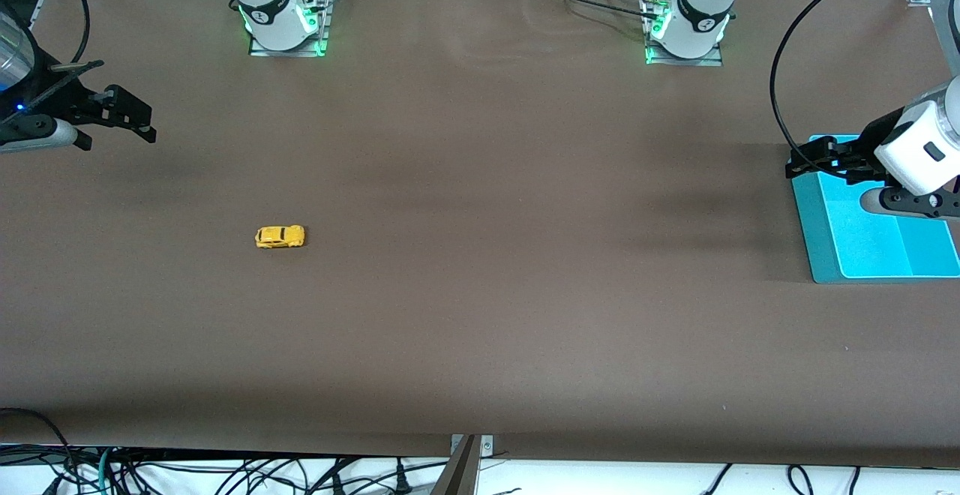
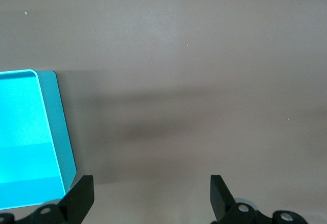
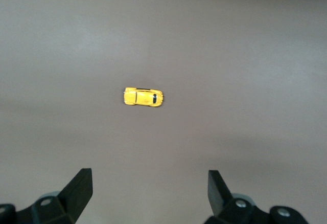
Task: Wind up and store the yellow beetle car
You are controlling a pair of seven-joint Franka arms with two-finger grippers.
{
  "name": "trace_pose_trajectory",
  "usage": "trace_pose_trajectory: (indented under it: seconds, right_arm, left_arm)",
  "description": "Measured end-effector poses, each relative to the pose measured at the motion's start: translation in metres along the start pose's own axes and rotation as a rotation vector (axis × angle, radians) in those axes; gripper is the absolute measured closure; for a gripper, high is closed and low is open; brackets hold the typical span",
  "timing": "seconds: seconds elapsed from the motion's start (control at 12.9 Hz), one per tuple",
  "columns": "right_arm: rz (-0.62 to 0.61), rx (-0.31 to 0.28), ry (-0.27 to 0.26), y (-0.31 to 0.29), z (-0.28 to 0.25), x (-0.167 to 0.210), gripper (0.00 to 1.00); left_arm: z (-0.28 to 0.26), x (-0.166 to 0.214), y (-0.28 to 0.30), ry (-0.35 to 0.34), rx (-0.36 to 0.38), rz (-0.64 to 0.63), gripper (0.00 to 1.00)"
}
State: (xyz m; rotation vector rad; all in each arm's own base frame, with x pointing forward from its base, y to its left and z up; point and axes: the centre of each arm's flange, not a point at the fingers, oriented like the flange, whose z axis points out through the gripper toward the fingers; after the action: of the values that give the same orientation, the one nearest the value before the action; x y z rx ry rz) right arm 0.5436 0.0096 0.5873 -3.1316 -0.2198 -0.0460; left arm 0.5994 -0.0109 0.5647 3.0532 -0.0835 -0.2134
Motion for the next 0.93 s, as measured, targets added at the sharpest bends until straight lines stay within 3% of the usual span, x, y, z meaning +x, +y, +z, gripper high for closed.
trace_pose_trajectory:
  seconds: [0.93]
  right_arm:
    - [-0.002, -0.009, -0.042, -0.0019, 0.0043, -0.0038, 0.00]
  left_arm:
    - [0.0000, 0.0000, 0.0000, 0.000, 0.000, 0.000, 0.00]
